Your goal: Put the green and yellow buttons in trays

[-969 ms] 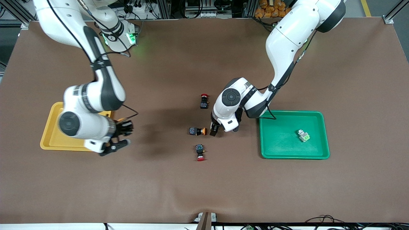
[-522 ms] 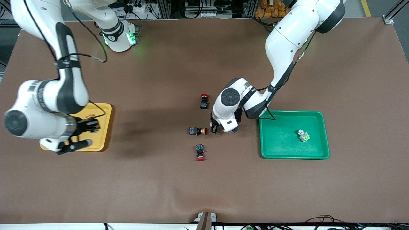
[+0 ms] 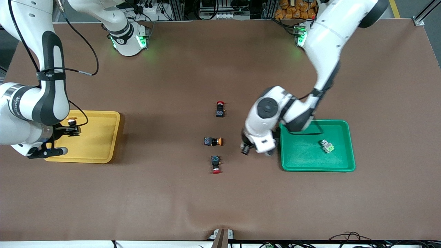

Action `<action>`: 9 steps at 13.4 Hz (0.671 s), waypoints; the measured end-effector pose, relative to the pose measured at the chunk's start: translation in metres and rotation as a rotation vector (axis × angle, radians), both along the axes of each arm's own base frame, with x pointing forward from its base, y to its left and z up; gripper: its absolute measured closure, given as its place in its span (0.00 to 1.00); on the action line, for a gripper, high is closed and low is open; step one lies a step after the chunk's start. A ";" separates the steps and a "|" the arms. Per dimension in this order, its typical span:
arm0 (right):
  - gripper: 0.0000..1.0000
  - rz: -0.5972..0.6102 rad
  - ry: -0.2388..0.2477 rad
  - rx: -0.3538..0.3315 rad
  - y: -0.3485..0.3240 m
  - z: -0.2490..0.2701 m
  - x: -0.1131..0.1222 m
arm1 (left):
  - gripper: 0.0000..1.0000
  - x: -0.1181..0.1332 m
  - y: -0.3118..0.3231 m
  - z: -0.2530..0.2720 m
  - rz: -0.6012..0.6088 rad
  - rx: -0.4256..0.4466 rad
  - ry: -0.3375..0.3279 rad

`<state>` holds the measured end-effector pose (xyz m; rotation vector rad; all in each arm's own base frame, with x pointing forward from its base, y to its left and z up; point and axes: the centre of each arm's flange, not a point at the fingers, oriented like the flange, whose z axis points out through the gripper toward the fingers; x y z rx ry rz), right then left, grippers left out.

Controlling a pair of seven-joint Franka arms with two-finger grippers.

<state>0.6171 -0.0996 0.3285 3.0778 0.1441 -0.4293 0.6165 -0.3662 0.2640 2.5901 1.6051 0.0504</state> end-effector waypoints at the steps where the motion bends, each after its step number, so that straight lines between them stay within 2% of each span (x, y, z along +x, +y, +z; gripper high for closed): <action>1: 0.66 -0.006 -0.003 -0.006 -0.008 -0.011 -0.006 | 0.59 0.011 0.029 0.004 -0.036 0.034 0.024; 4: 0.66 0.005 -0.062 -0.034 -0.033 -0.044 -0.021 | 0.59 0.030 0.110 -0.006 -0.117 0.116 0.122; 6: 0.66 0.008 -0.074 -0.042 -0.053 -0.066 -0.038 | 0.59 0.031 0.151 -0.025 -0.153 0.220 0.138; 9: 0.66 -0.013 -0.108 -0.063 -0.072 -0.087 -0.055 | 0.59 0.026 0.172 -0.039 -0.198 0.335 0.156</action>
